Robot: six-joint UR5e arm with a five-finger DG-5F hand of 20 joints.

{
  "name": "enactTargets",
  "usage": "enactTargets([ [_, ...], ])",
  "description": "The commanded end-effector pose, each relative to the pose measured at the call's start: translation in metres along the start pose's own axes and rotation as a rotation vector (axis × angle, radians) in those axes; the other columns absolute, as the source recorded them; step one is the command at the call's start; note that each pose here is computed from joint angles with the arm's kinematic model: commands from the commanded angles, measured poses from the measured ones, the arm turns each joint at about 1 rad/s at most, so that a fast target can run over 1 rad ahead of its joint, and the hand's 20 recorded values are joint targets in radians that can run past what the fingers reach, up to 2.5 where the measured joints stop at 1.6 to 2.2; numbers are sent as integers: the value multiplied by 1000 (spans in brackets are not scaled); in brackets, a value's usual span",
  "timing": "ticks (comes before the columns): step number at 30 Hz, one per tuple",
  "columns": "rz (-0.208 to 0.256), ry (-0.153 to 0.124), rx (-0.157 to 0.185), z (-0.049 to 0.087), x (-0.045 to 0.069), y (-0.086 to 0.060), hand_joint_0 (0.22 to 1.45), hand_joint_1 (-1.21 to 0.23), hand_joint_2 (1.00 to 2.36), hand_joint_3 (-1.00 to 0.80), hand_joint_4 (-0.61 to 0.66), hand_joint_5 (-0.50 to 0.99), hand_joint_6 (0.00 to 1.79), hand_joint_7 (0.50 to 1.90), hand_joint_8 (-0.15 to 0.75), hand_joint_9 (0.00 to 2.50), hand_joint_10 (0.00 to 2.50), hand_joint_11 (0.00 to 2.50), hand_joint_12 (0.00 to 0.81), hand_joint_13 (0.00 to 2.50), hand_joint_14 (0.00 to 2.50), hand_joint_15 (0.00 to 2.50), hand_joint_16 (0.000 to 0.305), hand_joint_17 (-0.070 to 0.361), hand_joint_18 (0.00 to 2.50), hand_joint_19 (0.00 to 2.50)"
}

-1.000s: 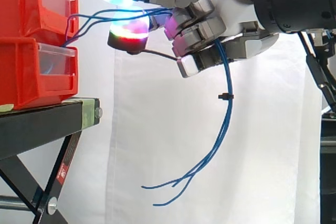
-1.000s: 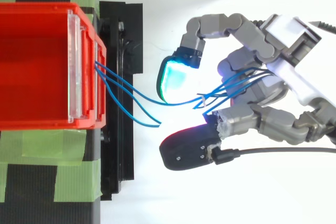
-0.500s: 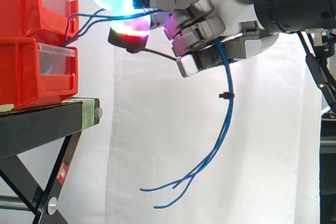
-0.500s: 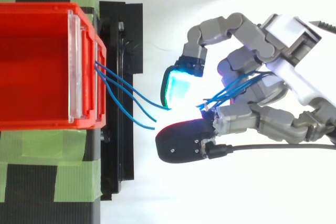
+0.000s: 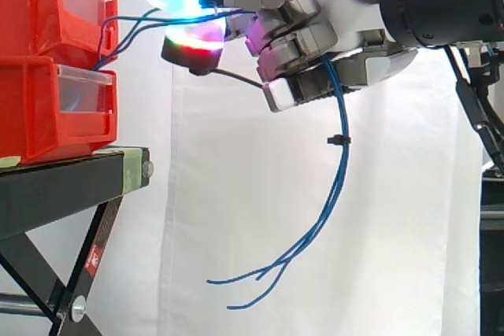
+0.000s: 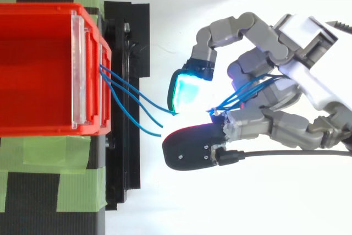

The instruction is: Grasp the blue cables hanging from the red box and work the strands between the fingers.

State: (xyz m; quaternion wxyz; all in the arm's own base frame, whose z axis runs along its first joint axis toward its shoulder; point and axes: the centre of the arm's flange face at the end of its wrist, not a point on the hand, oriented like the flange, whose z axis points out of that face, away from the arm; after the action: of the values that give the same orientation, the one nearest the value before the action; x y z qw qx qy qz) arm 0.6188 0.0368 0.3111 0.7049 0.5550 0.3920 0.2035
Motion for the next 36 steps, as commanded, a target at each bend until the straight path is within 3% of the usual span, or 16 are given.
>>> enactTargets([
  [1, 17, -17, -3, 1, 0, 2, 888, -550, 1017, -525, 254, -59, 1354, 1128, 445, 1770, 2500, 2500, 688, 2057, 2500, 1811, 238, 178, 2500, 718],
  [4, 37, -25, -11, 2, 2, 3, 879, -556, 1019, -427, 236, -48, 1350, 1126, 445, 1770, 2500, 2500, 688, 2057, 2500, 1811, 238, 178, 2500, 718],
  [6, 50, -32, -21, 3, 3, 6, 887, -535, 1017, -365, 270, 20, 1226, 1129, 445, 1770, 2500, 2500, 688, 2057, 2500, 1811, 238, 178, 2500, 718],
  [10, 25, -40, -33, 4, 5, 8, 907, -489, 1016, -274, 288, 262, 582, 1317, 445, 1770, 2500, 2500, 688, 2057, 2500, 1811, 238, 178, 2500, 718],
  [15, 6, -45, -40, 5, 6, 10, 928, -493, 1013, -254, 306, 347, 305, 1419, 445, 1770, 2500, 2500, 688, 2057, 2500, 1811, 238, 178, 2500, 718],
  [22, -1, -43, -40, 5, 7, 10, 944, -507, 1016, -247, 271, 347, 278, 1465, 445, 1770, 2500, 2500, 688, 2057, 2500, 1811, 238, 178, 2500, 718],
  [36, -5, -34, -41, 0, 10, 11, 965, -655, 1012, 5, 287, 217, 639, 1267, 445, 1770, 2500, 2500, 688, 2057, 2500, 1811, 238, 178, 2500, 718],
])
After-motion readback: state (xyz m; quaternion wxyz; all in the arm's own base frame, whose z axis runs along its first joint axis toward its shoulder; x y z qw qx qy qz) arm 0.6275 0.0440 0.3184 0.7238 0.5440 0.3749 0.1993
